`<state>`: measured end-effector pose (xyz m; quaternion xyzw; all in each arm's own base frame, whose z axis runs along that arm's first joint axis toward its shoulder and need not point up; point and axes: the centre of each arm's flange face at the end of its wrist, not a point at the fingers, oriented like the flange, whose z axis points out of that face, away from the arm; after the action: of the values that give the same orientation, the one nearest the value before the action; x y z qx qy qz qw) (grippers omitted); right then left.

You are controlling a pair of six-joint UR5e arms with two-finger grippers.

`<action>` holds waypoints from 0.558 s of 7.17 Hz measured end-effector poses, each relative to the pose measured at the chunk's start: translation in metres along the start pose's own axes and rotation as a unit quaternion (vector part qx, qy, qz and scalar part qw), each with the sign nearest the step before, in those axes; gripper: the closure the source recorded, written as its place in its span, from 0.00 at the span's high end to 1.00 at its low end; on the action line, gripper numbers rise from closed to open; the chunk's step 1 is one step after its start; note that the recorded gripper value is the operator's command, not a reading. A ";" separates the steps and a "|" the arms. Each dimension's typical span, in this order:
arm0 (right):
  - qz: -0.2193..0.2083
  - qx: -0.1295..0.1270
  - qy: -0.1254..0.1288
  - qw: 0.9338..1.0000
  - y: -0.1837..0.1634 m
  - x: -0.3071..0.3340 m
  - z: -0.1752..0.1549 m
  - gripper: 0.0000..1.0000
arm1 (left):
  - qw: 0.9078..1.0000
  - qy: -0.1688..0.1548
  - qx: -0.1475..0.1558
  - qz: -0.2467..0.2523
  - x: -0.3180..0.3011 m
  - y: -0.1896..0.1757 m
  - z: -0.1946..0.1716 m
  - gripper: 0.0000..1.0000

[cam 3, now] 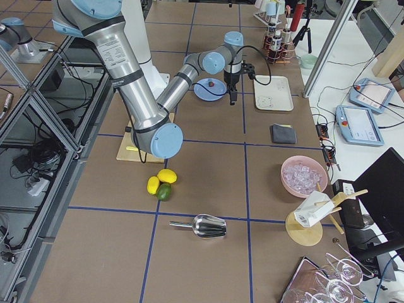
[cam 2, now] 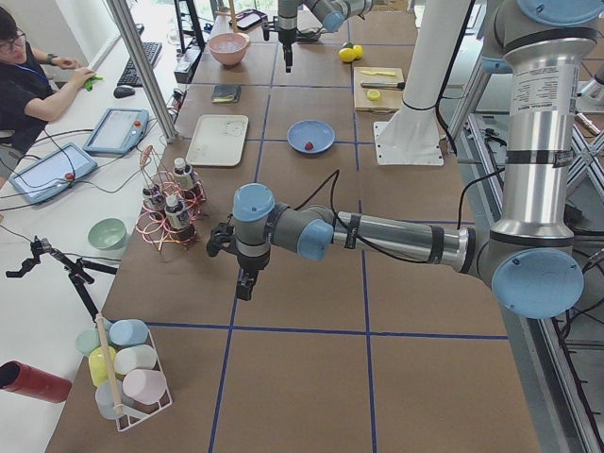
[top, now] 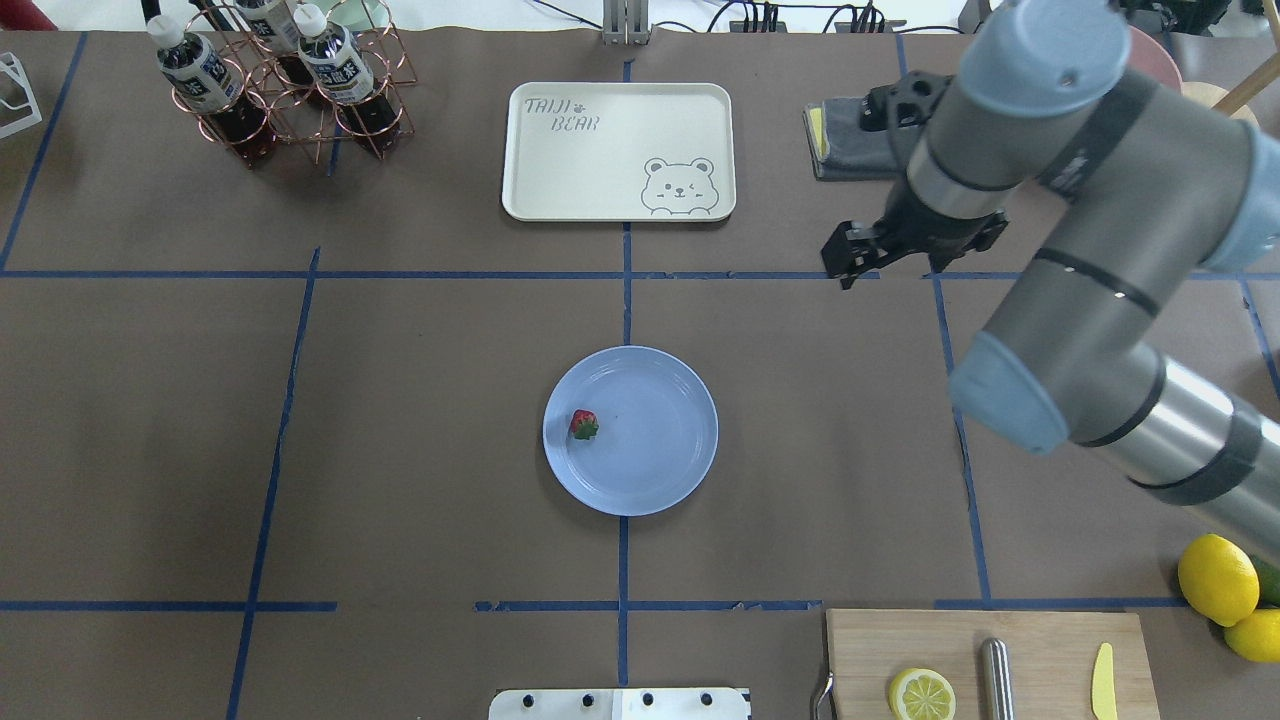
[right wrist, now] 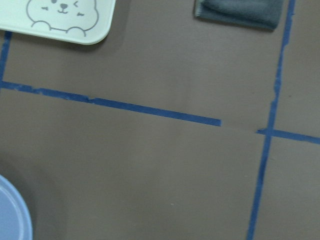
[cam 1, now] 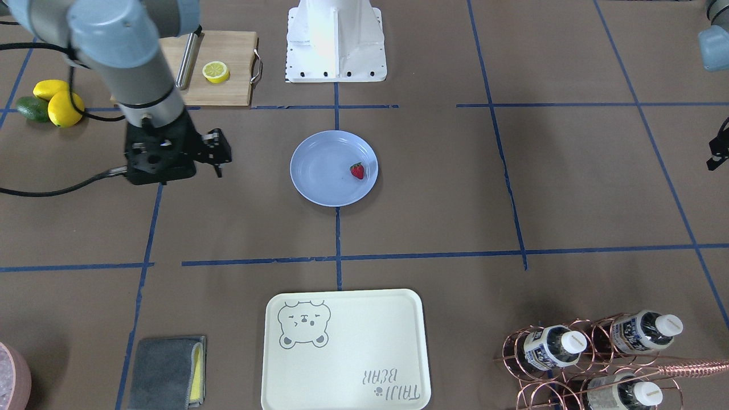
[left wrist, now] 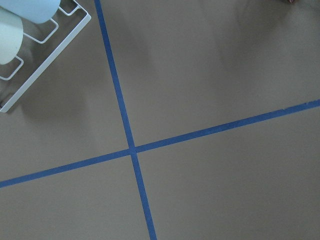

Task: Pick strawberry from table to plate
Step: 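Open the right gripper to drop the strawberry and withdraw the arm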

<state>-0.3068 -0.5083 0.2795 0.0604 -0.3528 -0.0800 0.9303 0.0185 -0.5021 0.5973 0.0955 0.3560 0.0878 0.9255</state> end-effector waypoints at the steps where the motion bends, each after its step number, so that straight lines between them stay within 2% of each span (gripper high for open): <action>1: -0.021 -0.012 -0.002 1.000 0.002 0.078 -0.010 1.00 | 1.000 0.013 -0.004 -0.007 -0.009 0.005 0.004 1.00; 2: -0.037 -0.024 -0.007 0.999 0.013 0.154 -0.016 1.00 | 1.000 0.018 -0.005 -0.012 -0.014 0.006 0.004 1.00; 4: -0.052 -0.047 -0.013 0.997 0.062 0.294 -0.015 1.00 | 1.000 0.021 -0.005 -0.016 -0.017 0.007 0.003 1.00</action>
<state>-0.0731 -0.5033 0.4692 0.0341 -0.3570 -0.1450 0.9221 0.0071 -0.4994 0.6123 0.0833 0.3760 0.0767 0.9197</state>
